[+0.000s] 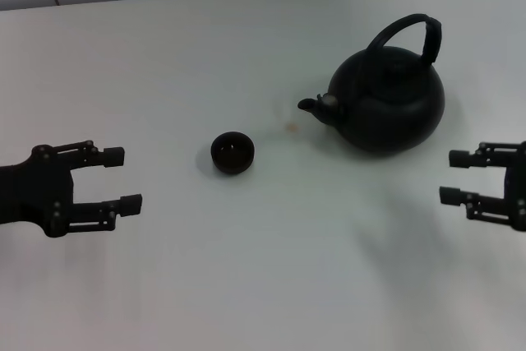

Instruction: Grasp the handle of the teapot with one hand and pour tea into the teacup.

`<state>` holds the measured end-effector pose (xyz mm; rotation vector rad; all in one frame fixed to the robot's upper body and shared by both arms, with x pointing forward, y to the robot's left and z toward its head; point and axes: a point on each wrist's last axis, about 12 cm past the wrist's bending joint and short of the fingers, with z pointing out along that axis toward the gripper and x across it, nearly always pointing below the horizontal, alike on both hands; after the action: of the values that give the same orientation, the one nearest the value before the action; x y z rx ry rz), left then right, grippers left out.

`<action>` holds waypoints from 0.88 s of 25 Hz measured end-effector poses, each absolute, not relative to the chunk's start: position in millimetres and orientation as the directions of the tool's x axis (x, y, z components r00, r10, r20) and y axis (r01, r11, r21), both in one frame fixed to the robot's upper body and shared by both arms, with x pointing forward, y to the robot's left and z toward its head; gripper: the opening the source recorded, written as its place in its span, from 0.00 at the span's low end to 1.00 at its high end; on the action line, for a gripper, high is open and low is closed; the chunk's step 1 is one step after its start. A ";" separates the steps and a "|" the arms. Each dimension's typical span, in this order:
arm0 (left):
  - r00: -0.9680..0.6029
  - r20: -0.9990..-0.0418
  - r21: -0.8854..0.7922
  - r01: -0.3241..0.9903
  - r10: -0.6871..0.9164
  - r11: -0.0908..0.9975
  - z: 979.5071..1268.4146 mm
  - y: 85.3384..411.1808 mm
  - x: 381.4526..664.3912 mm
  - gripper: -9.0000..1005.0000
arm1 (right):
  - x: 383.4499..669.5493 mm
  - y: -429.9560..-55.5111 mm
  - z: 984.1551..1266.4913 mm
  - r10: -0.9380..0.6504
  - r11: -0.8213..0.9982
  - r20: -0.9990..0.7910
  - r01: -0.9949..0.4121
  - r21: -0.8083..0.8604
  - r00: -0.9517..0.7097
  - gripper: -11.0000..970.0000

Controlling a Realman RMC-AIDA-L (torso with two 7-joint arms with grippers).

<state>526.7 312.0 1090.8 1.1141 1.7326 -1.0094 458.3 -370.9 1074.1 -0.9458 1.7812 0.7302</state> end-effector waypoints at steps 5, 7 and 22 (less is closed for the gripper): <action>-0.281 -0.903 -0.192 0.941 0.324 0.280 1098.4 311.1 535.8 0.80 | 469.1 -370.1 1087.1 -0.333 0.492 -0.911 -0.869 0.053 -0.244 0.58; -0.278 -0.903 -0.191 0.942 0.327 0.275 1099.3 309.3 537.1 0.80 | 472.0 -368.9 1088.9 -0.345 0.478 -0.907 -0.877 0.051 -0.241 0.58; -0.278 -0.907 -0.196 0.944 0.318 0.265 1100.0 306.9 536.4 0.80 | 483.0 -361.6 1091.3 -0.378 0.445 -0.897 -0.895 0.042 -0.230 0.58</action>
<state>536.4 306.9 1100.0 1.1574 1.7578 -1.0152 483.0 -361.6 1091.3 -1.0868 1.8065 0.7286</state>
